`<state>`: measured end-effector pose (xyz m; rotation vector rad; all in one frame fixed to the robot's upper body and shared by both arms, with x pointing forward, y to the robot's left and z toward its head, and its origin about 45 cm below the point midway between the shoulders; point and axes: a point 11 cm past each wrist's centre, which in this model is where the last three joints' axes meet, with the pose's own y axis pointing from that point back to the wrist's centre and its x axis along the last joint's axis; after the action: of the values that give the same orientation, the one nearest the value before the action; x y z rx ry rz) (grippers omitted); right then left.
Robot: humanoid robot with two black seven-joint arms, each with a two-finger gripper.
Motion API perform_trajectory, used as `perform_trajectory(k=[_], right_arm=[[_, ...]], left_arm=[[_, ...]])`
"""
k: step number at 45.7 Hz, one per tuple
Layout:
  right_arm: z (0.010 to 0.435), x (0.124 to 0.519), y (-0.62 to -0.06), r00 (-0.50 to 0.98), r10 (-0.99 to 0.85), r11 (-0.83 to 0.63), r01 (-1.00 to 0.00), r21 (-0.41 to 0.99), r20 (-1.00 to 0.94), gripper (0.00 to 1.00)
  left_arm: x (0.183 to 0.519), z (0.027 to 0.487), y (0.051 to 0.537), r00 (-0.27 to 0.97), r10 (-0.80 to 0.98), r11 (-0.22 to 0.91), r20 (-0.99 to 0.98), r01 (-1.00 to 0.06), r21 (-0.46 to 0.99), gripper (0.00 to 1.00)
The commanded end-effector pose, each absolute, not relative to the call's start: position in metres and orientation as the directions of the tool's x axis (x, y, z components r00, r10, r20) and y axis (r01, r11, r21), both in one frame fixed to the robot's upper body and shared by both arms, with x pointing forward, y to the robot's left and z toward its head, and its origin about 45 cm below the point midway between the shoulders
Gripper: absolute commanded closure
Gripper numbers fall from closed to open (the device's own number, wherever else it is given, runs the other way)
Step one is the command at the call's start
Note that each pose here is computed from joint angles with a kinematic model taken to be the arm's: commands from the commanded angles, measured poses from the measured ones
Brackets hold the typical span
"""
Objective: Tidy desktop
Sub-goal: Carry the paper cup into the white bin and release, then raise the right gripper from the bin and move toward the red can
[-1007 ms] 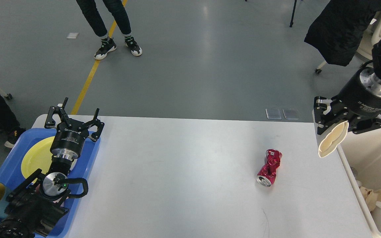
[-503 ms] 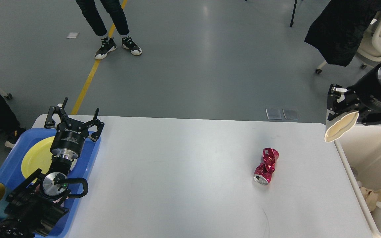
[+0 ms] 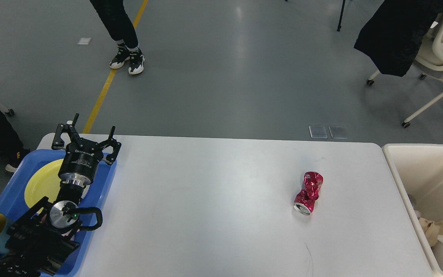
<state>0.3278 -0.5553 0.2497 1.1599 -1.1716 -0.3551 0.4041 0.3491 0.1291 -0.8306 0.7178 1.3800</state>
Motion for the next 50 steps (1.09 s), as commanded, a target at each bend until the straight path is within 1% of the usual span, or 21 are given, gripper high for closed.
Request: perform_trajectory(k=[1,7,13,20,24,32,39,40,41,42,43,44,50], right_arm=[[0.225,0.307,-0.589,0.292,-0.754,0.499,-0.327,0.802,0.589,1.0],[0.173,0.307,-0.597,0.299,-0.731,0.525,-0.328,0.786,0.613,1.0],[0.127,0.294,-0.606,0.272,-0.701,0.571,-0.341,0.747,0.66,1.0],[0.081,0.283,-0.589,0.289,-0.633,0.61,-0.384,0.693,0.718,1.0],[0.065,0.276,-0.578,0.31,-0.626,0.604,-0.386,0.697,0.715,1.0],[0.048,0.27,-0.564,0.316,-0.626,0.603,-0.384,0.699,0.713,1.0],[0.044,0.262,-0.566,0.322,-0.624,0.607,-0.374,0.701,0.712,0.99],[0.044,0.261,-0.567,0.323,-0.621,0.61,-0.373,0.699,0.714,0.84],[0.045,0.261,-0.568,0.321,-0.618,0.613,-0.374,0.696,0.718,0.67],[0.046,0.261,-0.569,0.32,-0.616,0.615,-0.377,0.693,0.72,0.4],[0.047,0.261,-0.57,0.319,-0.612,0.618,-0.378,0.69,0.723,0.18],[0.048,0.262,-0.57,0.317,-0.608,0.621,-0.381,0.685,0.728,0.0],[0.046,0.265,-0.565,0.315,-0.614,0.614,-0.386,0.688,0.724,0.0]], left_arm=[[0.404,0.129,0.349,0.073,0.54,0.006,-0.839,-0.997,-0.083,0.04],[0.404,0.129,0.349,0.073,0.54,0.006,-0.839,-0.997,-0.083,0.04],[0.404,0.129,0.349,0.073,0.54,0.006,-0.839,-0.997,-0.083,0.04],[0.404,0.129,0.349,0.073,0.54,0.006,-0.839,-0.997,-0.083,0.04],[0.404,0.129,0.349,0.073,0.54,0.006,-0.839,-0.997,-0.083,0.04],[0.404,0.129,0.349,0.073,0.54,0.006,-0.839,-0.997,-0.083,0.04],[0.404,0.129,0.349,0.073,0.54,0.006,-0.839,-0.997,-0.083,0.04],[0.404,0.129,0.349,0.071,0.54,0.005,-0.838,-0.997,-0.081,0.04],[0.404,0.129,0.349,0.073,0.54,0.006,-0.839,-0.997,-0.083,0.04],[0.404,0.129,0.349,0.073,0.54,0.006,-0.839,-0.997,-0.083,0.04],[0.404,0.129,0.349,0.073,0.54,0.006,-0.839,-0.997,-0.083,0.04],[0.404,0.129,0.349,0.071,0.54,0.005,-0.838,-0.997,-0.081,0.04],[0.404,0.129,0.349,0.073,0.54,0.006,-0.839,-0.997,-0.083,0.04]])
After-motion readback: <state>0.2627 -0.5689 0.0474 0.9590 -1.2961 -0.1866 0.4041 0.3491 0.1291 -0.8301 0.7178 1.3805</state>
